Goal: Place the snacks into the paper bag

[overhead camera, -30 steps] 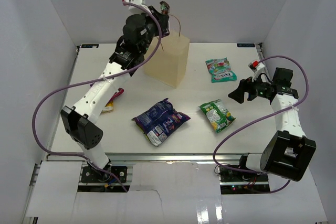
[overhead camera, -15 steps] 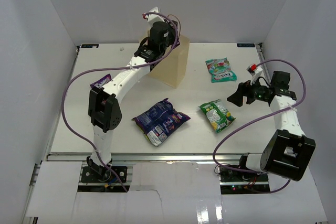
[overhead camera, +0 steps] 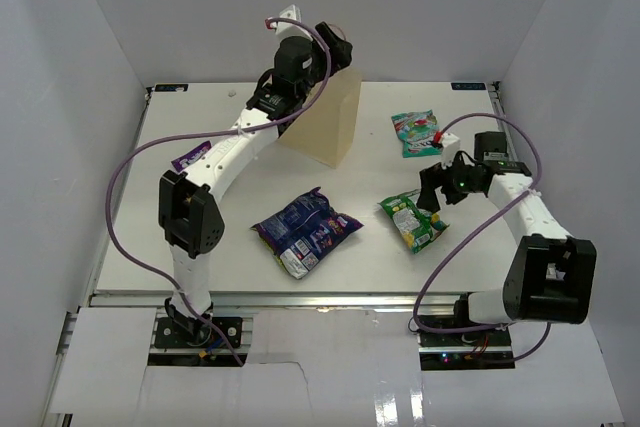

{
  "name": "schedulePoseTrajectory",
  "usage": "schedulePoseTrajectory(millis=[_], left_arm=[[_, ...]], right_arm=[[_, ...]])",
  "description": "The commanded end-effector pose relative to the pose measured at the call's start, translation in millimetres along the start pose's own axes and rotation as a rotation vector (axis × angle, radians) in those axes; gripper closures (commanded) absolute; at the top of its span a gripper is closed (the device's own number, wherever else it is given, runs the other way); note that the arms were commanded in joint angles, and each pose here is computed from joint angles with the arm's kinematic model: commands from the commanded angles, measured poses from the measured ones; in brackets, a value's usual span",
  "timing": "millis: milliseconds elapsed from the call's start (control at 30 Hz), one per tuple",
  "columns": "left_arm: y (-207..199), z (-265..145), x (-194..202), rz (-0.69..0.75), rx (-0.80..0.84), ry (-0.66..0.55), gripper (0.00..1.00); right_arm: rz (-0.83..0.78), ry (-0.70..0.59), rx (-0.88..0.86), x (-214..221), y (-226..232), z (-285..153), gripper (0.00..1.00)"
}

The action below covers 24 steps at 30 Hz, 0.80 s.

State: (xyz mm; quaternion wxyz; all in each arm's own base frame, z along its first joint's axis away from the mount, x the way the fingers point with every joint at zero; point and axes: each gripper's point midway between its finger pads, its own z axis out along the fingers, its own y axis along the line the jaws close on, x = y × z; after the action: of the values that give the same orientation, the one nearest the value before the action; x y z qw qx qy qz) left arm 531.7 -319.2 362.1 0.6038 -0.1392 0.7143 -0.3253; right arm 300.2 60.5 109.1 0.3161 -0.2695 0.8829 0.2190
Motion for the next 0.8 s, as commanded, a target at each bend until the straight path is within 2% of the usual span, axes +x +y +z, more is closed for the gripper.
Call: schedulePoseTrajectory(millis=[0, 167, 200, 233, 267, 433, 500, 533, 633, 667, 733, 767], left_arm=[[-63, -49, -71, 0.019, 0.212, -0.083, 0.13], [-83, -102, -82, 0.161, 0.367, -0.070, 0.10], [-65, -106, -64, 0.190, 0.337, -0.029, 0.10], [-68, -133, -82, 0.215, 0.348, -0.066, 0.09], [-55, -142, -82, 0.231, 0.305, -0.066, 0.09], [31, -214, -50, 0.255, 0.112, -0.003, 0.07], [70, -234, -33, 0.237, -0.003, 0.033, 0.07], [95, -253, -14, 0.199, -0.058, 0.074, 0.07], [131, -280, 8, 0.125, -0.153, 0.099, 0.07], [149, -296, 23, 0.062, -0.194, 0.116, 0.07], [168, -310, 36, 0.014, -0.241, 0.121, 0.07], [178, -319, 44, -0.036, -0.253, 0.116, 0.07]], right_arm=[[0.022, 0.103, 0.240, 9, -26, 5, 0.03], [0.030, 0.156, 0.197, 17, -12, 29, 0.02], [0.034, 0.166, 0.198, 19, -13, 32, 0.02], [0.048, 0.190, 0.180, 25, -12, 38, 0.02], [0.051, 0.204, 0.164, 28, -12, 41, 0.03], [0.050, 0.229, -0.001, 43, 10, 57, 0.12], [0.039, 0.235, -0.059, 47, 19, 59, 0.21], [0.042, 0.232, -0.092, 47, 24, 60, 0.32], [0.004, 0.201, -0.127, 40, 30, 55, 0.52], [-0.009, 0.191, -0.132, 38, 31, 52, 0.65], [-0.064, 0.148, -0.143, 26, 33, 45, 0.81], [-0.091, 0.123, -0.143, 17, 33, 42, 0.86]])
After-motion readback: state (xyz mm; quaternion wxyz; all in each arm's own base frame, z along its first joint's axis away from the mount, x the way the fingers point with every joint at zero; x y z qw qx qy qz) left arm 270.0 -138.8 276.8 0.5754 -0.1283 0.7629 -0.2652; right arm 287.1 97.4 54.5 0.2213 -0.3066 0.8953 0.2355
